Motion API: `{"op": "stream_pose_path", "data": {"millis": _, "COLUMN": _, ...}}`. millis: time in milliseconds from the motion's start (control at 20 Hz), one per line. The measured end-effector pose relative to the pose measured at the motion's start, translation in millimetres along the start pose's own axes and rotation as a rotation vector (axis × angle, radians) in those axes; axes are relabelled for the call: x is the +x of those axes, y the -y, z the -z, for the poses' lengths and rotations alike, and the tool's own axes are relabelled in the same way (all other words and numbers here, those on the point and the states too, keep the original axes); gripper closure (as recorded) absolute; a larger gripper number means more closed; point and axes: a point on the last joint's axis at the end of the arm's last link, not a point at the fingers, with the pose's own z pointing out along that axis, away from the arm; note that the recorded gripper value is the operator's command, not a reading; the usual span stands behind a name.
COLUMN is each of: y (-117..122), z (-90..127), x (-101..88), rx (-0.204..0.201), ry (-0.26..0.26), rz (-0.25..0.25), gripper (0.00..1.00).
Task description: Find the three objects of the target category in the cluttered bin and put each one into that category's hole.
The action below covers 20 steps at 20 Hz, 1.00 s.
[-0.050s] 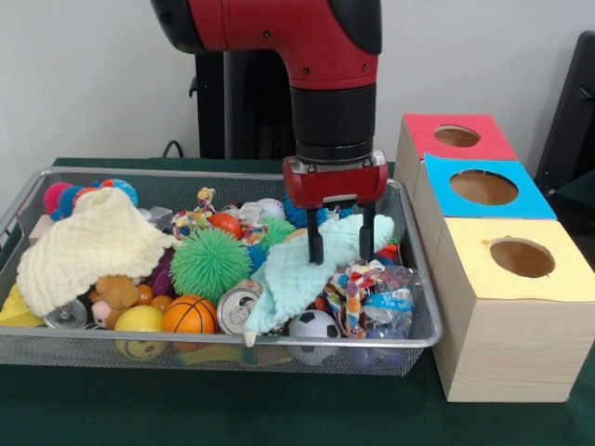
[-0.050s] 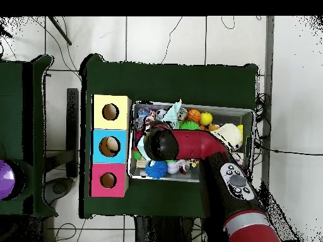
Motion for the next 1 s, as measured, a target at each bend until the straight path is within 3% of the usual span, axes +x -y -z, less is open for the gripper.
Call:
{"op": "stream_pose_path", "data": {"millis": 350, "y": -17, "z": 11, "x": -10.3, "rx": 0.006, "ry": 0.021, "rz": 0.035, "gripper": 0.00}}
{"op": "stream_pose_path", "data": {"millis": 1000, "y": -21, "z": 19, "x": -16.2, "rx": 0.012, "ry": 0.032, "rz": 0.046, "gripper": 0.00}}
